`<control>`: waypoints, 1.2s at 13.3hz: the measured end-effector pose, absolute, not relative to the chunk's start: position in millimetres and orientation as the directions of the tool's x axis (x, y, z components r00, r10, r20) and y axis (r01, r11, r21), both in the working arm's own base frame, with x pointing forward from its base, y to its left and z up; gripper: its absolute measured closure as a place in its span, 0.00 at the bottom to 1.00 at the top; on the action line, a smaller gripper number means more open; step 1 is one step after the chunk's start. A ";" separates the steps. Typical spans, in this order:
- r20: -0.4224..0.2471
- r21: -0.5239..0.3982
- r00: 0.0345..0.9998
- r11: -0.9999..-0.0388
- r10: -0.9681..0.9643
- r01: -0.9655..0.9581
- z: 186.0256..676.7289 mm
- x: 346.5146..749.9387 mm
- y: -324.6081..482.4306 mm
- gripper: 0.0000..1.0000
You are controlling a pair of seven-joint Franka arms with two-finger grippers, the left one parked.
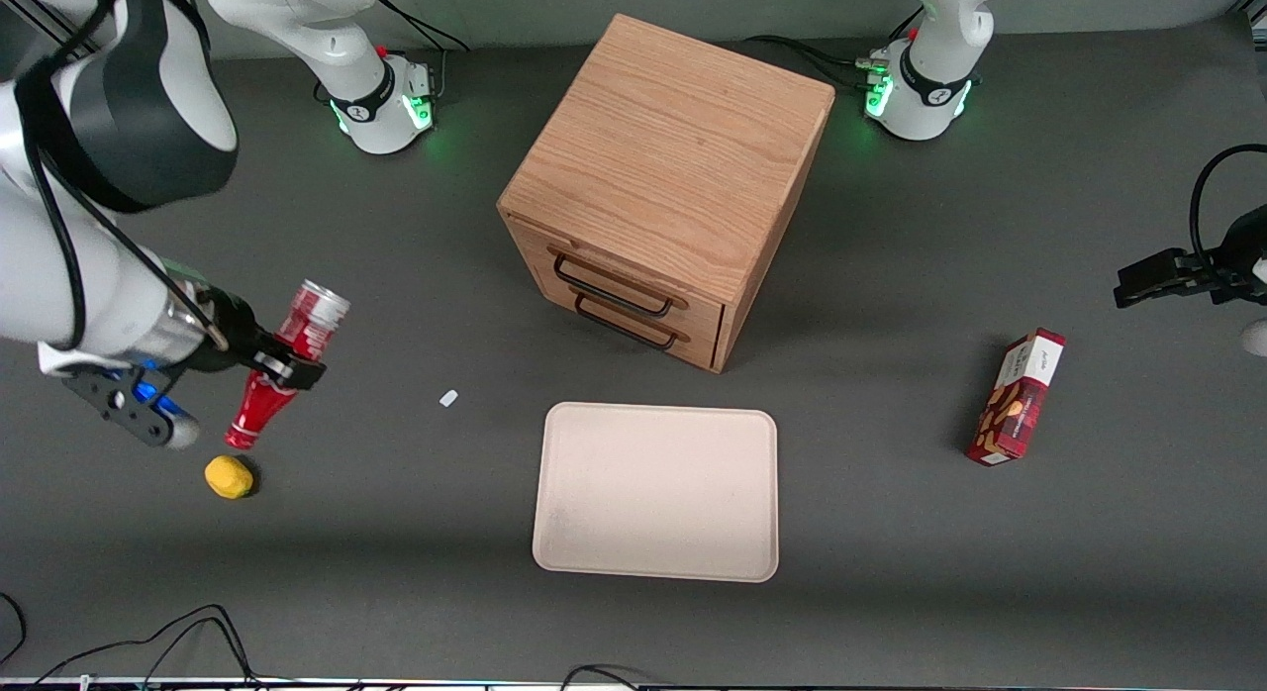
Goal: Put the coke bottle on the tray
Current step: 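Lift the bottle and carry it over the cream tray, then lower the held bottle onto the tray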
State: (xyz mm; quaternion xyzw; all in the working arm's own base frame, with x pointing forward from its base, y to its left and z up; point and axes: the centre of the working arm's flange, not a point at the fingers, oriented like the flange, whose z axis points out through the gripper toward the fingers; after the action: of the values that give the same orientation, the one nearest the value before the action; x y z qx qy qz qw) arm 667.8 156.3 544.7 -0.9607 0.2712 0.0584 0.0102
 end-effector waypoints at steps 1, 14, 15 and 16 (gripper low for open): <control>-0.112 -0.004 0.856 -0.861 -0.504 -0.508 523.6 682.4 173.3 0.44; 0.055 -0.099 0.993 -0.990 -0.105 -0.100 236.1 713.0 360.6 0.44; 0.052 -0.090 0.996 -0.994 -0.067 -0.062 228.3 713.5 357.5 0.44; 0.048 -0.085 0.998 -0.996 -0.044 -0.040 223.0 714.1 354.6 0.44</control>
State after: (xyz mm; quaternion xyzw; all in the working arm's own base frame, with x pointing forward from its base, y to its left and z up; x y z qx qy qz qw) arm 714.1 354.6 223.0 -0.9986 0.0211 -0.0251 0.0421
